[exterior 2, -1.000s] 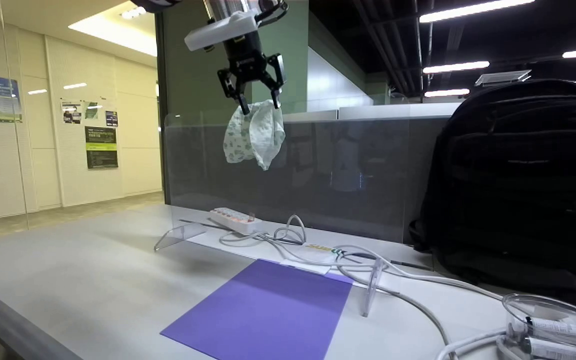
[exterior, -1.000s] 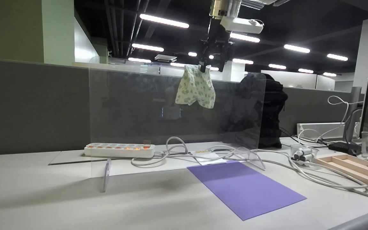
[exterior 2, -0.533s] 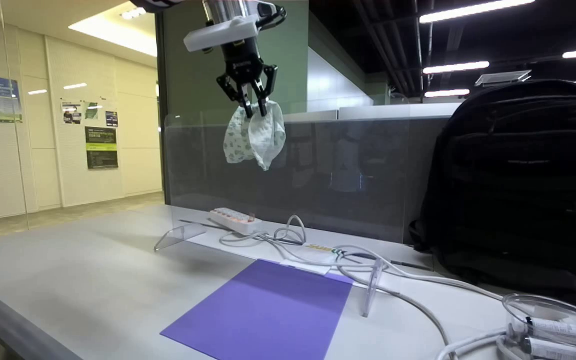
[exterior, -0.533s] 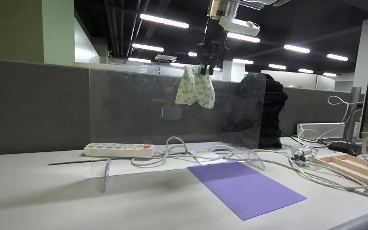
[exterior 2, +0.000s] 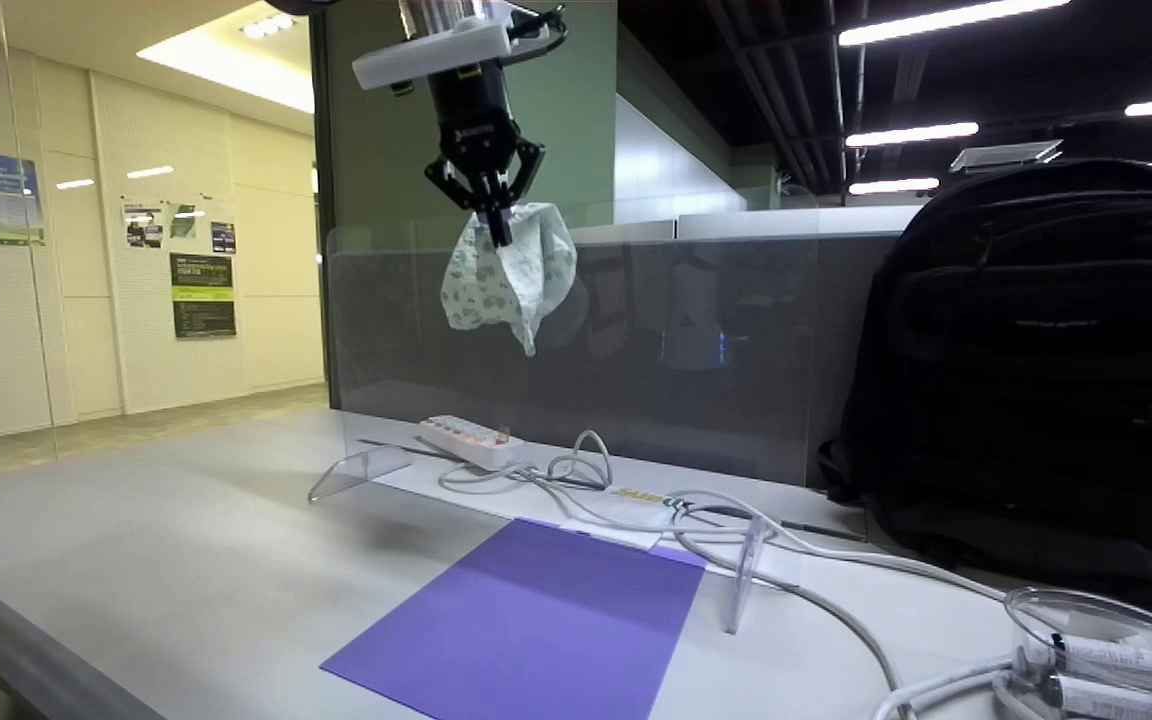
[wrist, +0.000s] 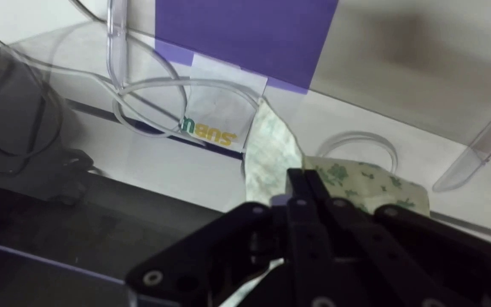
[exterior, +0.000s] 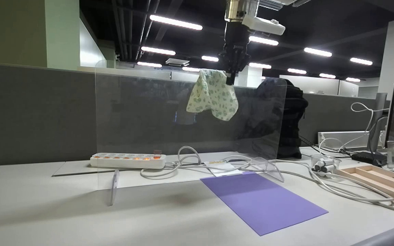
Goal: Pick up the towel from the glass screen and put it on the table.
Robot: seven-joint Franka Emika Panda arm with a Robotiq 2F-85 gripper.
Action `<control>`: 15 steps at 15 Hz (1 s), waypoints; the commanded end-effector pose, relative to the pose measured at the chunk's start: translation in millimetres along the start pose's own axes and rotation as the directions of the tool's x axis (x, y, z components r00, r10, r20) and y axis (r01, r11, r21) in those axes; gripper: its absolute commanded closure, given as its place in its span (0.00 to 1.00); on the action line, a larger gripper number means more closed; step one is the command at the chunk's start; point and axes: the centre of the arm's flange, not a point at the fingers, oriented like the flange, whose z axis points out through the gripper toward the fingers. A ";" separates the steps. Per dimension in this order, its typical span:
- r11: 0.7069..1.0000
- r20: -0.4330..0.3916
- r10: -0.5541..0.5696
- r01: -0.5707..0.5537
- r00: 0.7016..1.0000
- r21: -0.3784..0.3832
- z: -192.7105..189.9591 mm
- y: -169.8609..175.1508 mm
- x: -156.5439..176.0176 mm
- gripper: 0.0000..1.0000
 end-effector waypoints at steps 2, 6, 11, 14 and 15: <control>0.998 0.185 -0.057 0.062 0.981 -0.023 8.8 -13.5 -34.5 0.99; 0.996 0.320 -0.073 0.085 0.944 -0.022 35.9 -18.4 -58.7 0.99; 0.997 0.396 -0.035 0.057 0.918 -0.043 62.4 -11.4 -71.0 0.99; 0.998 0.396 0.010 0.017 0.918 -0.064 69.8 -5.9 -71.4 0.99; 0.997 0.397 0.037 -0.006 0.917 -0.077 71.4 -4.7 -71.5 0.72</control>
